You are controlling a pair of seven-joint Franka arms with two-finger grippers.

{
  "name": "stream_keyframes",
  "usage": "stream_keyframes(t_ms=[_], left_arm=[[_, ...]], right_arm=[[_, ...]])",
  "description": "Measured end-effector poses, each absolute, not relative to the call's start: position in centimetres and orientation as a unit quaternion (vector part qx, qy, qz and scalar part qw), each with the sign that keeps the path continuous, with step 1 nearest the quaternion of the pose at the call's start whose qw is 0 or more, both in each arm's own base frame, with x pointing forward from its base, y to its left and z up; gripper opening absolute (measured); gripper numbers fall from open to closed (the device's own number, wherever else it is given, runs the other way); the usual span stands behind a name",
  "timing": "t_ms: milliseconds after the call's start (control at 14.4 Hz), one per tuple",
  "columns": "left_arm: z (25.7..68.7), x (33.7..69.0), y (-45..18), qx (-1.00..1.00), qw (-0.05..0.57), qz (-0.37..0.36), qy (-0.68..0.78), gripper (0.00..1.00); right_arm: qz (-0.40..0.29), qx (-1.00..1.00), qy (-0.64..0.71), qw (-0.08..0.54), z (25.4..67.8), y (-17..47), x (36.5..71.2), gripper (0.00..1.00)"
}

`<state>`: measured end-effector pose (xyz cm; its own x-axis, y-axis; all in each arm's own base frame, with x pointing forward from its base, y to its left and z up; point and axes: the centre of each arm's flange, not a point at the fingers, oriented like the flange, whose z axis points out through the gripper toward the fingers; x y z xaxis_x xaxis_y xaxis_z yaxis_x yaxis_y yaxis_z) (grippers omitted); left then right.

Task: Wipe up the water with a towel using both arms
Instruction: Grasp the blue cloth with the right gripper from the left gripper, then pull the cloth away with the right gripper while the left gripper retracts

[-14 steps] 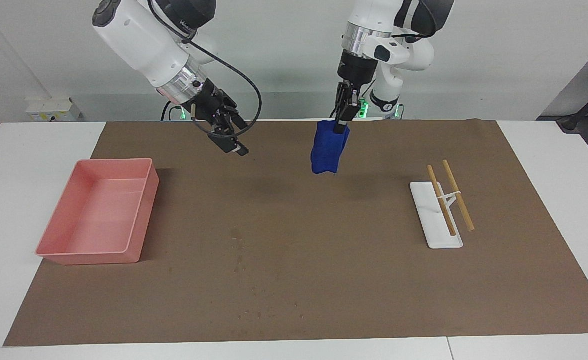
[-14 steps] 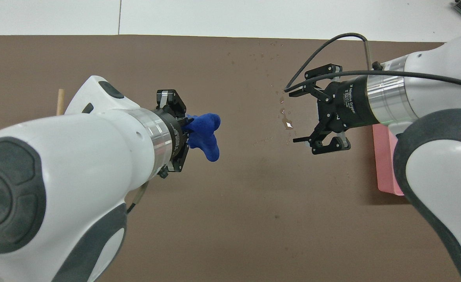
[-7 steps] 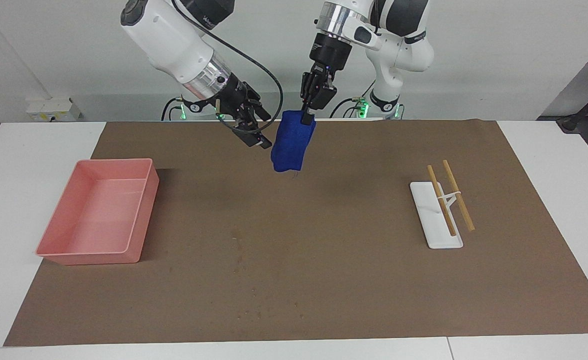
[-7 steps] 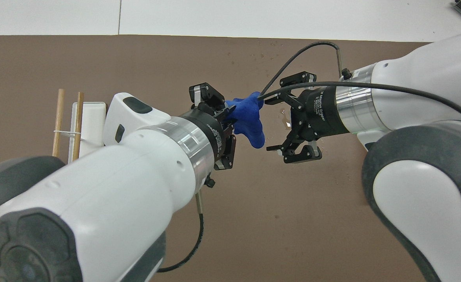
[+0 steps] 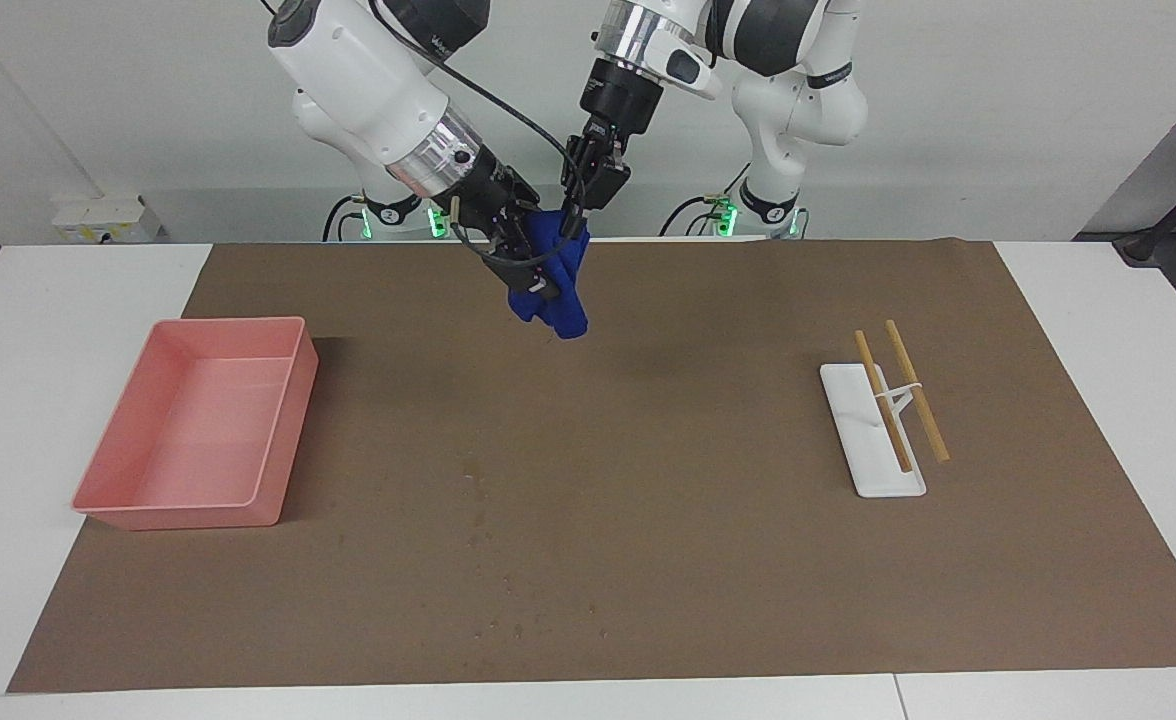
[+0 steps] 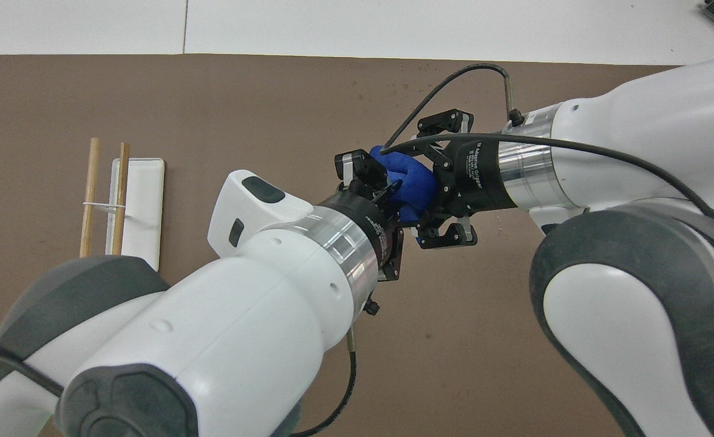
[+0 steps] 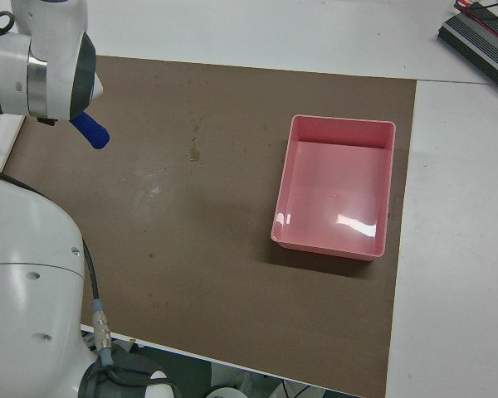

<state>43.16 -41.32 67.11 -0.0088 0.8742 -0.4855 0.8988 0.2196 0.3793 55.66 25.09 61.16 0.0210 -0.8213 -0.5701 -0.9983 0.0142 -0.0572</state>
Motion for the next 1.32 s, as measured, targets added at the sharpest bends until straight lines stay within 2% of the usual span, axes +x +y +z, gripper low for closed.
stream_keyframes(t_ms=[347, 416, 1041, 1110, 1318], left_arm=[[66.8, 43.1, -41.3, 0.628, 0.315, -0.018, 0.711, 0.15], [66.7, 43.1, -41.3, 0.628, 0.315, -0.018, 0.711, 0.15], [66.6, 43.1, -41.4, 0.634, 0.314, -0.015, 0.706, 0.16], [66.7, 43.1, -41.4, 0.635, 0.314, -0.015, 0.706, 0.23], [66.5, 43.0, -41.4, 0.646, 0.308, -0.010, 0.699, 0.53]], right_arm=[[0.191, -0.675, 0.674, 0.231, 61.0, 25.0, 55.7, 0.37], [0.191, -0.675, 0.675, 0.231, 61.0, 25.0, 55.7, 0.29], [0.183, -0.679, 0.669, 0.241, 61.2, 24.6, 56.0, 0.24], [0.173, -0.680, 0.668, 0.247, 61.2, 24.2, 56.3, 0.24], [0.121, -0.692, 0.666, 0.250, 60.9, 22.1, 57.7, 0.24]])
